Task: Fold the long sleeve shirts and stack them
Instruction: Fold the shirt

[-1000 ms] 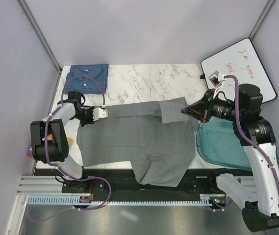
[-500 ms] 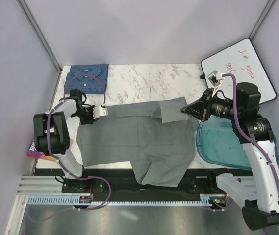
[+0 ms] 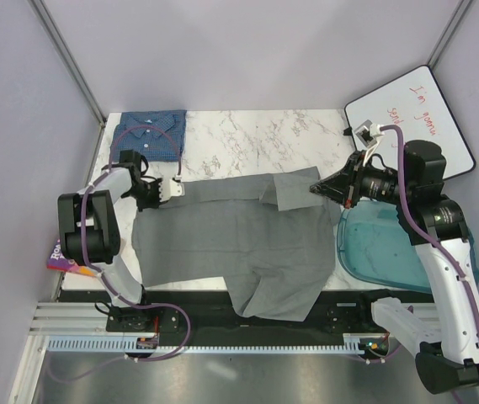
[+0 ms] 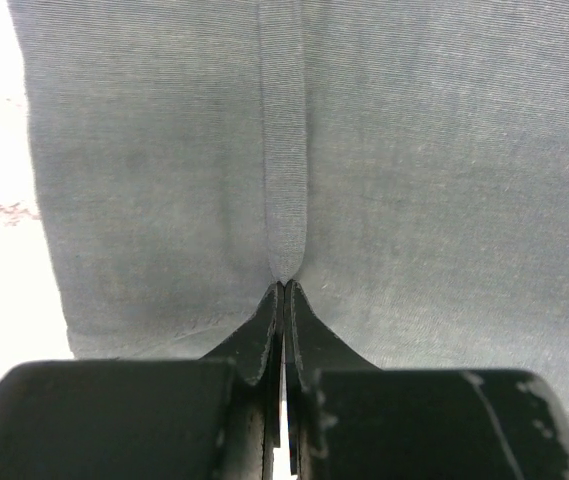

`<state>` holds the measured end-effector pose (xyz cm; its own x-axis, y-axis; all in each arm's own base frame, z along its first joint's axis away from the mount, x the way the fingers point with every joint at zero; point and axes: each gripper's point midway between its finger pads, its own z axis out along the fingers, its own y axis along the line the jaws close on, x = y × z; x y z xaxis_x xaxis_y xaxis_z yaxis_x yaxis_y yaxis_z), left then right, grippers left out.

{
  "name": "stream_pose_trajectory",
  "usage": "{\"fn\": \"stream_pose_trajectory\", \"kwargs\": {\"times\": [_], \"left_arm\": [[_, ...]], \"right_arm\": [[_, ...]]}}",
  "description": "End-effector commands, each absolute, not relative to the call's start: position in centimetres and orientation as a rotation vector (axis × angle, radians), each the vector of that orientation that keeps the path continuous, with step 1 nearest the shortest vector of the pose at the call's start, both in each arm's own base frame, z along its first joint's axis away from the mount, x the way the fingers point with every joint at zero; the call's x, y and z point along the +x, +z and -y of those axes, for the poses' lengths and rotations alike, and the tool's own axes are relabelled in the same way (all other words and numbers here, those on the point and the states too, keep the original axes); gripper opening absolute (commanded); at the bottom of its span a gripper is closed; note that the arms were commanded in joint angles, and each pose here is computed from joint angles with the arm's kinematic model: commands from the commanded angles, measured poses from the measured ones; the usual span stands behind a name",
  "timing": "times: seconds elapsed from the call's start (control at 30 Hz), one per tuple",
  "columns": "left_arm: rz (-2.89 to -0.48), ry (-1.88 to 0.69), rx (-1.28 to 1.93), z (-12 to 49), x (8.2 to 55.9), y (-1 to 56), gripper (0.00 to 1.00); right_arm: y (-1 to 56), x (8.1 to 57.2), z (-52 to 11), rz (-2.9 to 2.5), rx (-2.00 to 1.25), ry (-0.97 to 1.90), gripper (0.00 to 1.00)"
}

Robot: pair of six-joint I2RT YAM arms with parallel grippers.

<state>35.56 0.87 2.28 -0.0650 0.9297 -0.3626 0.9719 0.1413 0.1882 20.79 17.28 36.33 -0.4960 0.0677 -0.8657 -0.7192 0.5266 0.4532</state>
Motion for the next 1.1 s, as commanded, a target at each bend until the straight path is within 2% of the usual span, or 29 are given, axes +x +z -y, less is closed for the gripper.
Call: {"fn": "stream_pose_trajectory", "kwargs": {"times": [0.0, 0.27, 0.7, 0.73, 0.77, 0.87, 0.97, 1.07], "left_arm": [[-1.966, -0.124, 1.819, -0.3, 36.7, 5.2, 0.02], [-1.933, -0.118, 1.872, -0.4, 35.1, 6.8, 0.02], [-1.985, -0.175, 1.917, -0.6, 33.7, 4.3, 0.02], [-1.992, -0.180, 1.913, -0.7, 33.6, 4.2, 0.04], [-1.996, -0.181, 1.913, -0.7, 33.6, 4.1, 0.15], [-2.002, -0.175, 1.888, -0.6, 33.7, 4.6, 0.26], [-1.978, -0.150, 1.842, -0.3, 34.1, 7.0, 0.30], [-1.885, -0.162, 1.706, 1.3, 34.9, 12.7, 0.34]], "right_arm": [[38.7, 21.0, -17.1, -1.767, -0.568, 1.032, 0.00], [40.8, 20.8, -17.1, -1.718, -0.582, 1.020, 0.00], [37.7, 19.7, -17.0, -1.803, -0.570, 1.044, 0.00], [37.6, 19.7, -17.0, -1.807, -0.567, 1.042, 0.00], [37.5, 19.7, -17.0, -1.807, -0.571, 1.044, 0.00], [36.7, 20.0, -17.0, -1.820, -0.578, 1.037, 0.00], [36.2, 20.8, -17.1, -1.818, -0.593, 1.035, 0.00], [35.4, 21.7, -17.4, -1.822, -0.600, 1.046, 0.00]]}}
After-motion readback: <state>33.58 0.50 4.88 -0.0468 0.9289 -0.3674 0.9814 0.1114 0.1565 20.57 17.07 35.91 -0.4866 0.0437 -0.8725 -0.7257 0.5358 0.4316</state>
